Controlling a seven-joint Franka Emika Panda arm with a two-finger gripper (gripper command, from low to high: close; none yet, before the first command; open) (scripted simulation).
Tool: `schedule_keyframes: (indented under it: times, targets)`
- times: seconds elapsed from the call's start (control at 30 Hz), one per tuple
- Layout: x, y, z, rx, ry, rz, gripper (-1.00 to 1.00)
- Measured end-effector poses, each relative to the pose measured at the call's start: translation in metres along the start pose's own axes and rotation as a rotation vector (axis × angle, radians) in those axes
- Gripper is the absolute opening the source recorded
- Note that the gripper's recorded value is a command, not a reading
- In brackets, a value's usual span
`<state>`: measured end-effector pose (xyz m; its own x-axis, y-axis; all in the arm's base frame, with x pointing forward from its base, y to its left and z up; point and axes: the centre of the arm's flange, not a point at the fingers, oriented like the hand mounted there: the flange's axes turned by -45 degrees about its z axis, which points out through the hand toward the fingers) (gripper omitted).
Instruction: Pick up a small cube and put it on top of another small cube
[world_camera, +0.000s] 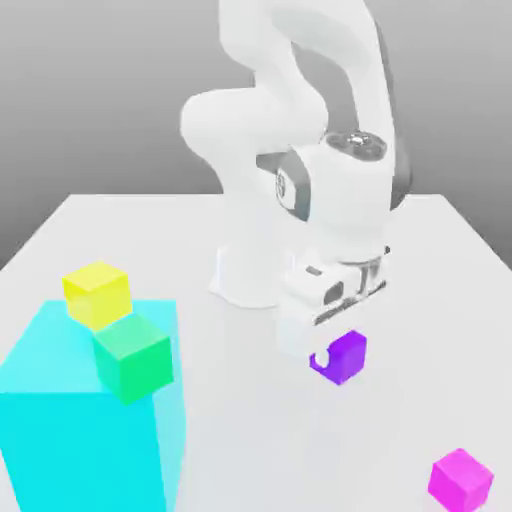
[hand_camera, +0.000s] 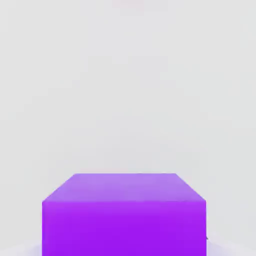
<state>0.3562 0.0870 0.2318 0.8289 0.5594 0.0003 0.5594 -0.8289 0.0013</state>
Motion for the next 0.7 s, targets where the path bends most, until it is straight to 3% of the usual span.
schedule_keyframes:
  times: [0.27, 0.53, 0.67, 0.7]
  targets:
    - [-0.009, 0.129, -0.101, 0.000, 0.001, 0.402, -1.00]
    - [-0.095, 0.234, -0.216, 0.006, 0.002, 0.813, -1.00]
    - [-0.107, 0.242, -0.177, 0.007, 0.002, 0.855, -1.00]
    - [-0.108, 0.242, -0.169, 0.007, 0.002, 0.856, 1.00]
